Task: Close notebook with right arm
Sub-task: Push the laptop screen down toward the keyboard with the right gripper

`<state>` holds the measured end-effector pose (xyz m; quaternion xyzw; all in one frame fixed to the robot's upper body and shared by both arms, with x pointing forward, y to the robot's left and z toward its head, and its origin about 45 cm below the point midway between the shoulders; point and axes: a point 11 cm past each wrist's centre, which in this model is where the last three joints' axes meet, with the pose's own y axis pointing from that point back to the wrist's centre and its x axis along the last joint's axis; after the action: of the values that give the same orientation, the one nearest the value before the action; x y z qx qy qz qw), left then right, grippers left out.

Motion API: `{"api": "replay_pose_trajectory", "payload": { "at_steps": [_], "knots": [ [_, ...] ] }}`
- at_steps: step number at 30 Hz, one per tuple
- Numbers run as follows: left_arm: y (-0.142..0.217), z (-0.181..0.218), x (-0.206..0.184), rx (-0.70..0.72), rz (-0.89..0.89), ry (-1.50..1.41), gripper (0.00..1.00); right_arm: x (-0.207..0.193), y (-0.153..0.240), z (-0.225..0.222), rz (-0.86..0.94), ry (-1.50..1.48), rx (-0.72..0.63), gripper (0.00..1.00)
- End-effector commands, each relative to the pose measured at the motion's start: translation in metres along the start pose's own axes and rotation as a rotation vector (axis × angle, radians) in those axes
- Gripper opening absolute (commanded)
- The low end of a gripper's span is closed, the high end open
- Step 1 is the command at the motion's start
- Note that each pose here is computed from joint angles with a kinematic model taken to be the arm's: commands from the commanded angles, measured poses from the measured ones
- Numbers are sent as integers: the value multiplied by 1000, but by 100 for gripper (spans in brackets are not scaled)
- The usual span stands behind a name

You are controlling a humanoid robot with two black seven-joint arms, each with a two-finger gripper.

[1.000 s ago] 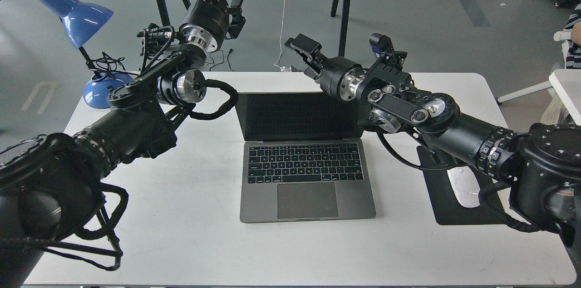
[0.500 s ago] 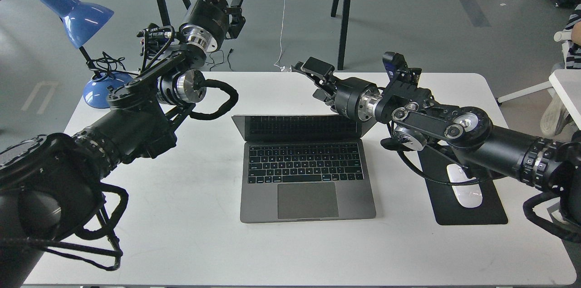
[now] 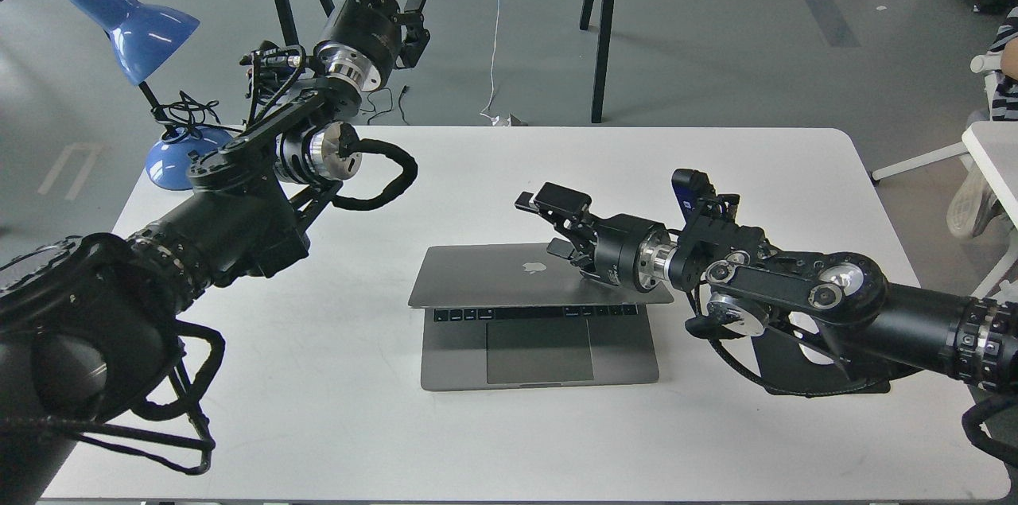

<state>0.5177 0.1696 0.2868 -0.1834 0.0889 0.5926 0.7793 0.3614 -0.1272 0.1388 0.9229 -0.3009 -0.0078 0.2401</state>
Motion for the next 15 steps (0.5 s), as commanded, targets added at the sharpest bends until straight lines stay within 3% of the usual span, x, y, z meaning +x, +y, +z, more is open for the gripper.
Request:
{"api": "replay_pose_trajectory", "payload": {
  "at_steps": [1,15],
  "knots": [
    [0,0,0,0,0,0,100,-15,3,25,-29,-12,-54,100],
    [0,0,0,0,0,0,100,-39,11,64,-45,-69,-118,100]
  ]
}}
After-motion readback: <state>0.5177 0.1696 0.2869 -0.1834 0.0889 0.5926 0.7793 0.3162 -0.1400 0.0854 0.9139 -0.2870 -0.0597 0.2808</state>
